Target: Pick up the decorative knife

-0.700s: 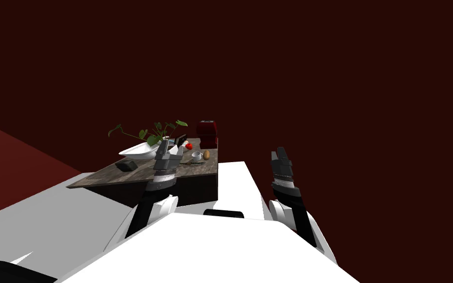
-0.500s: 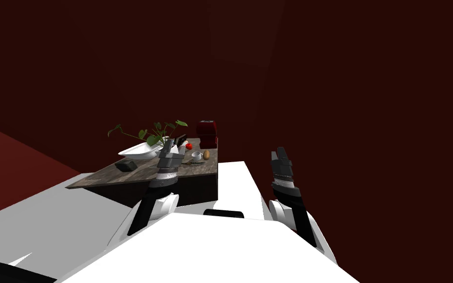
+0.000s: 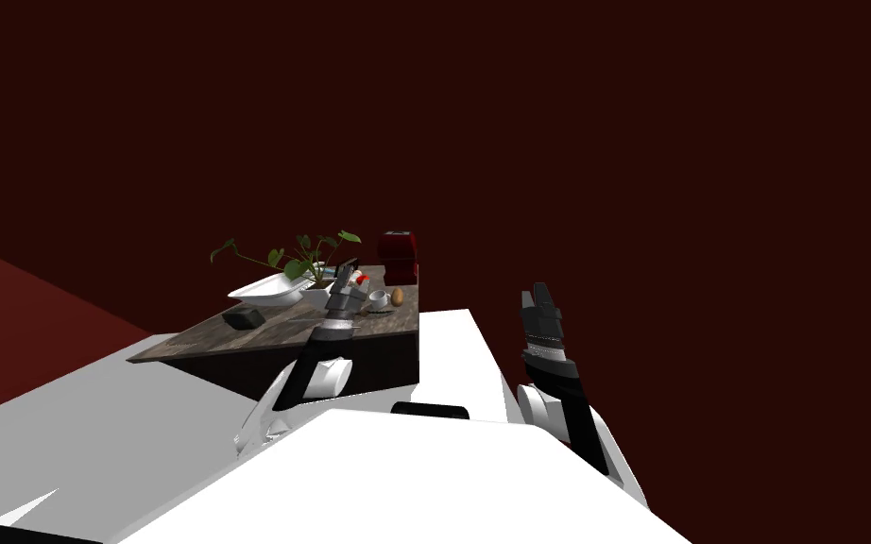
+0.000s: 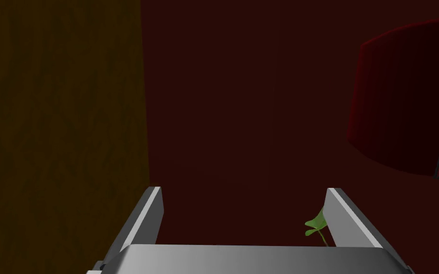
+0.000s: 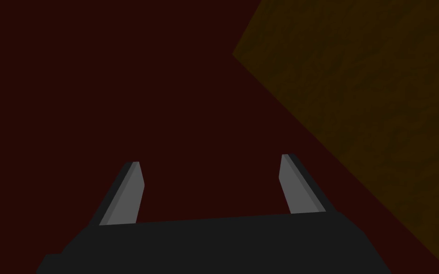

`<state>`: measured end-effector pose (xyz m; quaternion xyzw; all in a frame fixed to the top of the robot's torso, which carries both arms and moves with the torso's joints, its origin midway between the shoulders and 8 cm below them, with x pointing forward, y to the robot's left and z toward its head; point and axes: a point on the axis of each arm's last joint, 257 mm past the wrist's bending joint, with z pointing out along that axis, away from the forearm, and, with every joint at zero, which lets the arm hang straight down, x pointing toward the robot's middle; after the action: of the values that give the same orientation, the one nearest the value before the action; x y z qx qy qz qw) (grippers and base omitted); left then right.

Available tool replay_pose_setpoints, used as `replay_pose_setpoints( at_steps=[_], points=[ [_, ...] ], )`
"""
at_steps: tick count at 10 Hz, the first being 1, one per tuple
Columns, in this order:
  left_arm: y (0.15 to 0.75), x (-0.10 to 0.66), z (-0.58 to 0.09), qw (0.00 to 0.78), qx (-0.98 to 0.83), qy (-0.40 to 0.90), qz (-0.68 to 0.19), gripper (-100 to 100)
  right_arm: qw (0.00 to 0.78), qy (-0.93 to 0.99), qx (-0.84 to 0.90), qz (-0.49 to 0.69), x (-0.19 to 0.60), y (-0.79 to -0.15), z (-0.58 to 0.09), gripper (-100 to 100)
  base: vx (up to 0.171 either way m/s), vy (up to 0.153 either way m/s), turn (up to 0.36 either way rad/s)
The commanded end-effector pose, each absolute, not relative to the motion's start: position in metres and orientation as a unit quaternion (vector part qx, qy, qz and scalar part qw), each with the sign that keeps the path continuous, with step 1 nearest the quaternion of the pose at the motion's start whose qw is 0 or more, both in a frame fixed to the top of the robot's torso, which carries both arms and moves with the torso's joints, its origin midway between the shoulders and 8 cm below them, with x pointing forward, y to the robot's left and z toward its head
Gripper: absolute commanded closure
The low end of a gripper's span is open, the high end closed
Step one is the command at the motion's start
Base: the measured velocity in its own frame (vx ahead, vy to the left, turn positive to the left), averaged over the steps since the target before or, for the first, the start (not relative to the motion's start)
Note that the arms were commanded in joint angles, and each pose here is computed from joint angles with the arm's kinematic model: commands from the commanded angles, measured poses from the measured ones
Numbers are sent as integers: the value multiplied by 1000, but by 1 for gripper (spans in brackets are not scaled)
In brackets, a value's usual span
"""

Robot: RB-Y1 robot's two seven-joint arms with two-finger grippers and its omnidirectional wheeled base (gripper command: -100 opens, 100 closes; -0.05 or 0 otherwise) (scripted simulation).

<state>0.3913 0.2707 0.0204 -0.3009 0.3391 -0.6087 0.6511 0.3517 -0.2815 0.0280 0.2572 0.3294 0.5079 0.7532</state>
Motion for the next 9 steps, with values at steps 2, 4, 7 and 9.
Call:
replay_pose_setpoints(
  at_steps=[2,4,7,9],
  points=[
    [269,419,5,634,-316,365,-605,-100,753,329,257,508,352,-282,28,0,-19,9,-14],
    [268,435,-4,624,-322,380,-602,-100,753,329,257,508,352,-282,28,0,-16,7,-15],
    [267,467,-18,604,-336,410,-595,-100,753,329,257,508,352,-282,28,0,-20,7,-26],
    [269,489,-30,592,-351,430,-584,-100,753,329,257,508,352,-282,28,0,-15,9,-15]
  ],
)
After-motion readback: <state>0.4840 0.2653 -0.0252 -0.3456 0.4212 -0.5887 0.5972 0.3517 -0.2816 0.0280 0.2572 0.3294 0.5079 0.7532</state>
